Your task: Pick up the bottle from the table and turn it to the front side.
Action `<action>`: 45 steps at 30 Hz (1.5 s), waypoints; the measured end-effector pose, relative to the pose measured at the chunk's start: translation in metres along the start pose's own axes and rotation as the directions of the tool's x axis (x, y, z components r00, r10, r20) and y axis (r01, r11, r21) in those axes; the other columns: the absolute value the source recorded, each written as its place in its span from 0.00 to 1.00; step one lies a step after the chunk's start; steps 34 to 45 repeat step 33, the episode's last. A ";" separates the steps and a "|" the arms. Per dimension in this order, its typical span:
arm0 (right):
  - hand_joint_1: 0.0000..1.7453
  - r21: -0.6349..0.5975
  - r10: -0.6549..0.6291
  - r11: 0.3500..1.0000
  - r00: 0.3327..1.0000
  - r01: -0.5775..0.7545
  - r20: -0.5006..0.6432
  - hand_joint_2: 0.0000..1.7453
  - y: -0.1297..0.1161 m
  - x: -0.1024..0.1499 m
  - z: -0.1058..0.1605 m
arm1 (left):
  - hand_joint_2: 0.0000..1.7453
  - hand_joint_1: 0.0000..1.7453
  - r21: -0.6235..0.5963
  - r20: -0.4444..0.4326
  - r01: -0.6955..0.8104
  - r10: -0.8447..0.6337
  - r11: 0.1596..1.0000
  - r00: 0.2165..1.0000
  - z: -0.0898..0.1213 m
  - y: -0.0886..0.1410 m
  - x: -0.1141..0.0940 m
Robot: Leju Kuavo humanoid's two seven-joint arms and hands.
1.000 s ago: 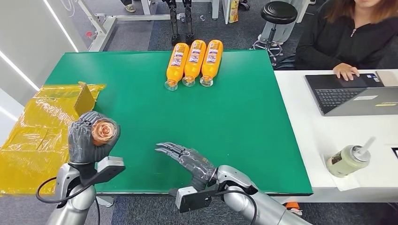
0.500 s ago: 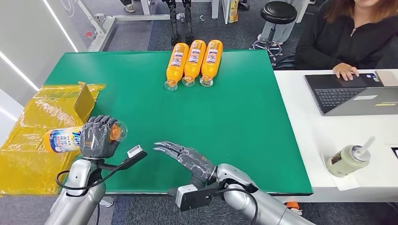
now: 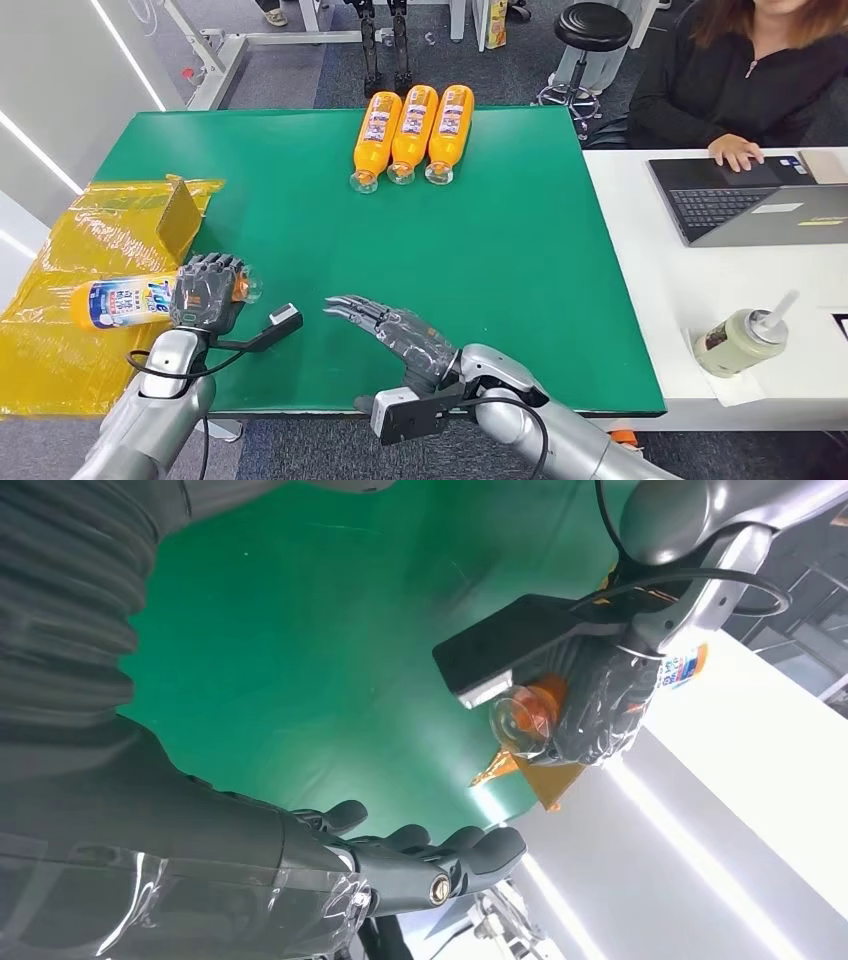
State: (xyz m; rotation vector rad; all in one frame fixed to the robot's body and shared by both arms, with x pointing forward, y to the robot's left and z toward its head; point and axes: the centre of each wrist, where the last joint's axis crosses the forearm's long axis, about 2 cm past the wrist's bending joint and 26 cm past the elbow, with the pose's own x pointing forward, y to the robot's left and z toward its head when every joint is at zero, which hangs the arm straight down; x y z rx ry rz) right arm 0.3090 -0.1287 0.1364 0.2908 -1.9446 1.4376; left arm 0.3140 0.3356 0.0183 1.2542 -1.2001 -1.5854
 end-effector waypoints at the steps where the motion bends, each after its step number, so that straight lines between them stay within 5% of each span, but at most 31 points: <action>1: 0.00 -0.002 0.000 1.000 1.000 0.000 -0.001 1.00 0.001 0.000 0.000 | 1.00 0.00 -0.010 -0.006 0.008 -0.008 1.000 1.000 0.000 -0.001 -0.002; 15: 0.00 0.002 0.009 1.000 1.000 -0.009 -0.008 1.00 0.002 0.000 0.001 | 1.00 0.00 -0.003 0.034 0.022 -0.022 1.000 0.999 0.000 -0.003 -0.009; 25: 0.00 -0.011 -0.002 1.000 1.000 0.002 -0.024 1.00 0.002 -0.002 0.001 | 1.00 0.00 0.086 0.128 -0.193 0.181 0.977 0.975 -0.004 0.005 -0.008; 32: 0.00 -0.098 -0.002 0.995 0.999 -0.001 -0.035 1.00 -0.003 -0.010 0.010 | 1.00 0.00 0.131 0.225 -0.645 0.611 0.753 0.759 0.010 0.015 0.022; 45: 0.00 -0.102 -0.002 0.995 0.999 -0.001 -0.037 1.00 -0.003 -0.011 0.011 | 1.00 0.00 0.135 0.232 -0.659 0.623 0.740 0.747 0.011 0.016 0.024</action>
